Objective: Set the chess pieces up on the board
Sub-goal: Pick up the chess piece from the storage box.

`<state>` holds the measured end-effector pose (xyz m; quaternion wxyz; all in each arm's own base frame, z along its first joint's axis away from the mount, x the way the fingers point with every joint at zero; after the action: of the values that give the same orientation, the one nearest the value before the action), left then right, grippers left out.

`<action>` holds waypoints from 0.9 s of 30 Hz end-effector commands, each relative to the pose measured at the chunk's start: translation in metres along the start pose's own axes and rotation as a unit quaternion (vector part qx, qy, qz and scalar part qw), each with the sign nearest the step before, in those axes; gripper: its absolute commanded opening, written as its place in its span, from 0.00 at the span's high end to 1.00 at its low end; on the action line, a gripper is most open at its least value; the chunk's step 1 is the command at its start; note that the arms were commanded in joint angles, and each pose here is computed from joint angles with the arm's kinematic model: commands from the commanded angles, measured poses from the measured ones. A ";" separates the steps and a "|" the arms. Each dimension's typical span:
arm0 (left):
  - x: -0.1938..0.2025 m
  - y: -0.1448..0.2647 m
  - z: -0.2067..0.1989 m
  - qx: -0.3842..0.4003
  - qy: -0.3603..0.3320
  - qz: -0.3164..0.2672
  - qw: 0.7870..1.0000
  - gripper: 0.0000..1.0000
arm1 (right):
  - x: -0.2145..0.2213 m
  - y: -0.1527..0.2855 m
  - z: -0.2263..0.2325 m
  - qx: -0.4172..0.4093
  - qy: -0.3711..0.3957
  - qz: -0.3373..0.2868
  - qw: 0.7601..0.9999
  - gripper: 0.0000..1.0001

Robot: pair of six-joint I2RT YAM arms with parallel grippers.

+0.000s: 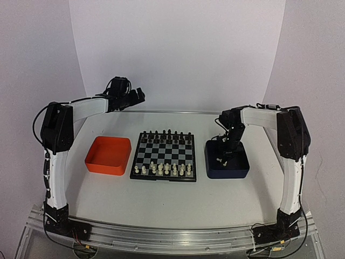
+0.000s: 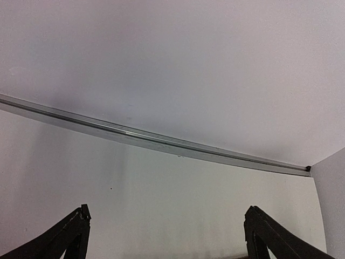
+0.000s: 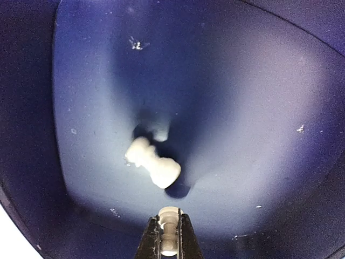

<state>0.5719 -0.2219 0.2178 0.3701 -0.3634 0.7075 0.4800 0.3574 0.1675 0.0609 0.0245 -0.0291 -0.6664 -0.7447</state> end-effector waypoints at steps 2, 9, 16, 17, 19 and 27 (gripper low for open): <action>-0.037 0.029 -0.012 0.029 0.009 -0.039 0.999 0.01 | -0.007 0.037 0.009 -0.020 0.007 -0.037 0.999 1.00; -0.038 0.041 -0.036 0.108 -0.034 -0.028 0.993 0.01 | -0.011 0.083 0.020 -0.048 0.037 -0.085 0.995 1.00; -0.021 0.082 -0.082 0.218 -0.112 -0.001 0.970 0.02 | -0.014 0.125 0.058 -0.148 0.044 -0.097 0.983 1.00; -0.015 0.090 -0.086 0.221 -0.115 0.002 0.969 0.01 | -0.015 0.132 0.064 -0.151 0.050 -0.105 0.982 1.00; -0.005 0.104 -0.090 0.219 -0.112 0.005 0.969 0.00 | -0.016 0.142 0.078 -0.145 0.074 -0.126 0.979 1.00; 0.030 0.141 -0.059 0.158 -0.048 0.038 0.986 0.00 | 0.016 0.139 0.191 -0.141 0.228 -0.147 0.952 1.00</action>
<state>0.4372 -0.2697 0.2583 0.4623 -0.2073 0.7737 0.3803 0.3851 0.2781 0.2312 -0.0131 0.1801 -0.5335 -0.8263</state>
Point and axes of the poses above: each gripper's point midway between its finger pads, its own y axis back along the fingers, its own z axis along the line the jaws close on, x = y × z, the point moved 3 cm from there along y, back along the fingers, and after that the axes turned 13 degrees about -y, right-handed, at the moved point
